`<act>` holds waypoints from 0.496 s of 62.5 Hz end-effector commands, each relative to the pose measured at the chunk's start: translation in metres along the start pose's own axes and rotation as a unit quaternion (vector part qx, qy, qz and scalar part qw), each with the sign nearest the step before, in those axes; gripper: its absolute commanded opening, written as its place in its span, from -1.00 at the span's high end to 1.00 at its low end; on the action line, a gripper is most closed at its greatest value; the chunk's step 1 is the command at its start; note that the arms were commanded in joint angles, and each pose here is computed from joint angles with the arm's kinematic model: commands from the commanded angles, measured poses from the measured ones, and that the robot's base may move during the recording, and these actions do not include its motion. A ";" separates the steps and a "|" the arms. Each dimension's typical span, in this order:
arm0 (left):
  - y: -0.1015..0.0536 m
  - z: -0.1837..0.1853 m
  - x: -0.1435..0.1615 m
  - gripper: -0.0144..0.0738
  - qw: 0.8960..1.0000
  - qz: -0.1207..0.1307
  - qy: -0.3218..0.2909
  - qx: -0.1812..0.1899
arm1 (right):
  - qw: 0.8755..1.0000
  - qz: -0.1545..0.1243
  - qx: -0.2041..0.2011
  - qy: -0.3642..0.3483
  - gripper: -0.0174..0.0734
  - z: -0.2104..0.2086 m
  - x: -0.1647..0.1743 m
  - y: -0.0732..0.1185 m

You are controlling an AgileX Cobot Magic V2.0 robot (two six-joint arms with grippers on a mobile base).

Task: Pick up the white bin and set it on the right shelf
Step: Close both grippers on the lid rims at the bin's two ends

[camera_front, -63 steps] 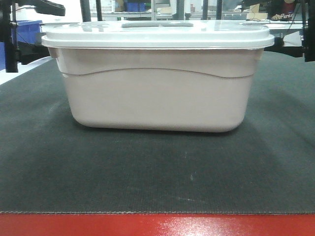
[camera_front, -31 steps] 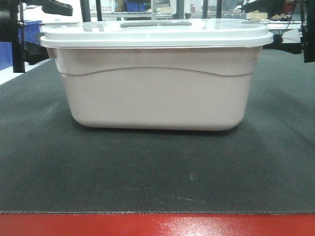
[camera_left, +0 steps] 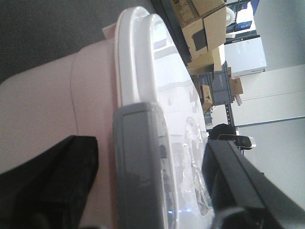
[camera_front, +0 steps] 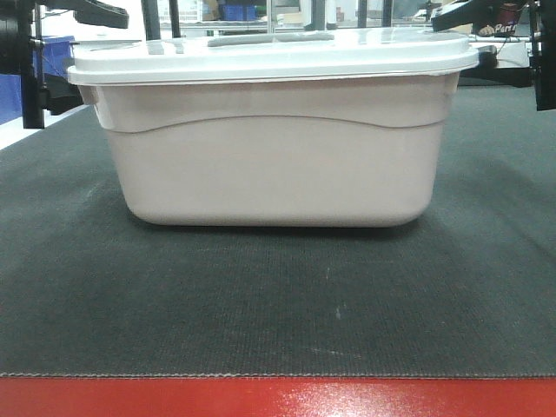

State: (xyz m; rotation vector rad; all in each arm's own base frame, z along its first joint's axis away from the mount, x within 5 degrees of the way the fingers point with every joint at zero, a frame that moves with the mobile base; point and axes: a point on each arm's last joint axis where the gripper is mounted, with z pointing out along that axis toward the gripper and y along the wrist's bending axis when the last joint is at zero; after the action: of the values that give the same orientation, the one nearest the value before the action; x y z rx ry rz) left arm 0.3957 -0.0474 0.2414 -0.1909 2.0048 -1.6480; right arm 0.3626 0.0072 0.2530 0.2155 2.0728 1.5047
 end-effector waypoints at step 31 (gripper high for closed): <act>-0.040 -0.004 0.000 0.10 0.995 0.025 0.020 0.094 | 0.996 -0.033 -0.085 0.003 -0.25 -0.007 -0.003 0.037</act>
State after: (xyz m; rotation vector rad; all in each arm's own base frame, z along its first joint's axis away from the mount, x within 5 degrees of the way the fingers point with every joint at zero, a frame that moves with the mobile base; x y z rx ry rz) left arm 0.3956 -0.0474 0.2411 -0.1884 2.0078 -1.6464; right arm 0.3626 0.0072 0.2530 0.2136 2.0724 1.5037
